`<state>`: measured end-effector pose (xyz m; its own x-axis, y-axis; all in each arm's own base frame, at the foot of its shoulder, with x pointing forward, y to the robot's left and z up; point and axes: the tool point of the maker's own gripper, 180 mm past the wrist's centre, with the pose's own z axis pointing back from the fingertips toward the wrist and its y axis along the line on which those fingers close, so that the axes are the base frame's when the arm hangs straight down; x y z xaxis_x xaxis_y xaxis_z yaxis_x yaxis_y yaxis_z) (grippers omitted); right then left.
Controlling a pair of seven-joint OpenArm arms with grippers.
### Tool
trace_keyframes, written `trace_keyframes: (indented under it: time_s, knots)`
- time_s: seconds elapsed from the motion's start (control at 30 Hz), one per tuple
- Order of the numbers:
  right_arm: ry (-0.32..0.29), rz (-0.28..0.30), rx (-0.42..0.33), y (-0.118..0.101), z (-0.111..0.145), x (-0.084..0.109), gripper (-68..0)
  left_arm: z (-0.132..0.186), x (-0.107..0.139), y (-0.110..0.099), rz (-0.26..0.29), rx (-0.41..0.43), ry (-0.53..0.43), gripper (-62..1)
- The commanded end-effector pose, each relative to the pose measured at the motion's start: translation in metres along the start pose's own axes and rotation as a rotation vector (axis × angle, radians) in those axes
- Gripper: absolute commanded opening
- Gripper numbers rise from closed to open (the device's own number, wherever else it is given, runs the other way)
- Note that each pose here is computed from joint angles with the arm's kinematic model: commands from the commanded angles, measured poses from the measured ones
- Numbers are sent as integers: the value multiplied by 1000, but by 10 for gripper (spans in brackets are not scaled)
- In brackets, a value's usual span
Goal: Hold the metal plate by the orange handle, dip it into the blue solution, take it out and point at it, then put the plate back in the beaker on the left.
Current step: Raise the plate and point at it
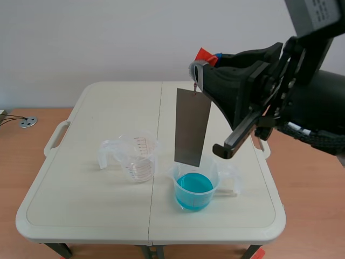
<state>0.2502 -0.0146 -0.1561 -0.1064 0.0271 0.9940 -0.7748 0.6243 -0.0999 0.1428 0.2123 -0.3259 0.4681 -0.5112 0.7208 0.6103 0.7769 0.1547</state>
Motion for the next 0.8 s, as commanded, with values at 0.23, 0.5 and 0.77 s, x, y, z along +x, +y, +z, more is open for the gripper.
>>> trace_keyframes:
  time_s: [0.23,0.5,0.77]
  knots:
    - [-62,66,37,11,0,33,-660,-14,49,12,-55,-24,-140,-591]
    - [-82,84,26,8,3,46,-660,-33,77,9,-104,-83,-185,-591]
    - [-83,86,14,4,5,47,-660,-56,112,-15,-183,-217,-237,-591]
